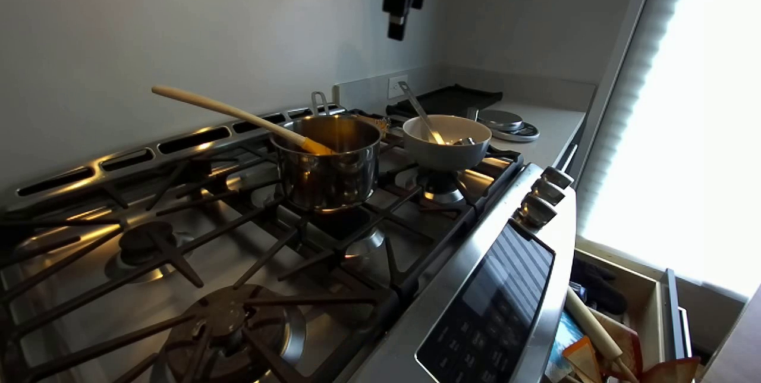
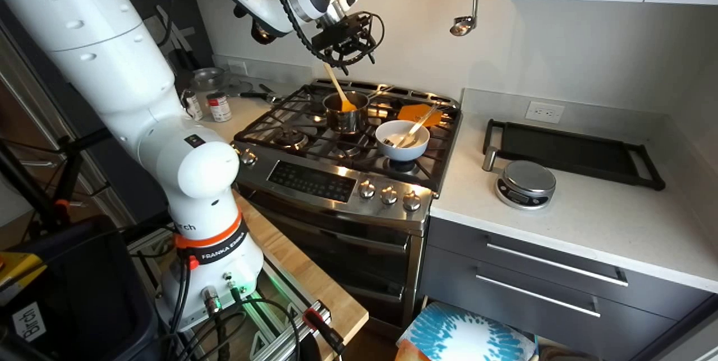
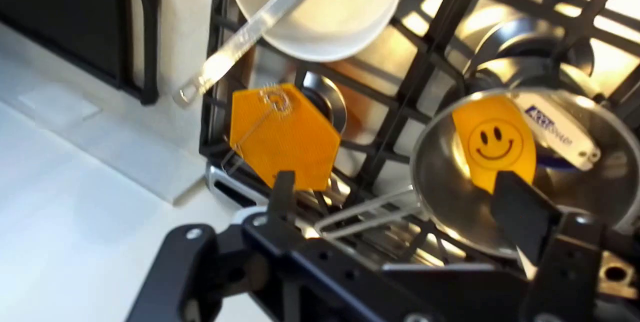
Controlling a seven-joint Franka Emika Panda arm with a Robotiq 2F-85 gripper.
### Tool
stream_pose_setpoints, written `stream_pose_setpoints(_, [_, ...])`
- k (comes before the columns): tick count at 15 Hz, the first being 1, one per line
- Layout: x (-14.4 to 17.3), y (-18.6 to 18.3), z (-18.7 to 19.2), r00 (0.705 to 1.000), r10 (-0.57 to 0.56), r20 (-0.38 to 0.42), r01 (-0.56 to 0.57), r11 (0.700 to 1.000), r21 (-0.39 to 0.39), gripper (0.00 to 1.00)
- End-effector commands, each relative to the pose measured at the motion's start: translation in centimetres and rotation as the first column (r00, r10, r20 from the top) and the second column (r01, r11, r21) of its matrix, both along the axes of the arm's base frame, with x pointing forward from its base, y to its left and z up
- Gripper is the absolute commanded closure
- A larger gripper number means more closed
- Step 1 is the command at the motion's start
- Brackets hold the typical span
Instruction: Remove the spatula from the pot and put it in the grey bowl
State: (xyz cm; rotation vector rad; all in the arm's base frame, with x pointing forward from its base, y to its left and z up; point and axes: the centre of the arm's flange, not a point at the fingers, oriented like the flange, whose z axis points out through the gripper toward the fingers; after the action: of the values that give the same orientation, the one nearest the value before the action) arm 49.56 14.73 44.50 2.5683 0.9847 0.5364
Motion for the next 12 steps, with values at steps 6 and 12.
stream_pose_setpoints(6, [3.0,4.4,-2.6,0.984,0.159,0.077,-0.164,0.985,0.06,0.0])
stream_pose_setpoints(12, [5.5,6.2,-5.9,0.971,0.238,0.001,-0.233,0.95,0.209,0.0])
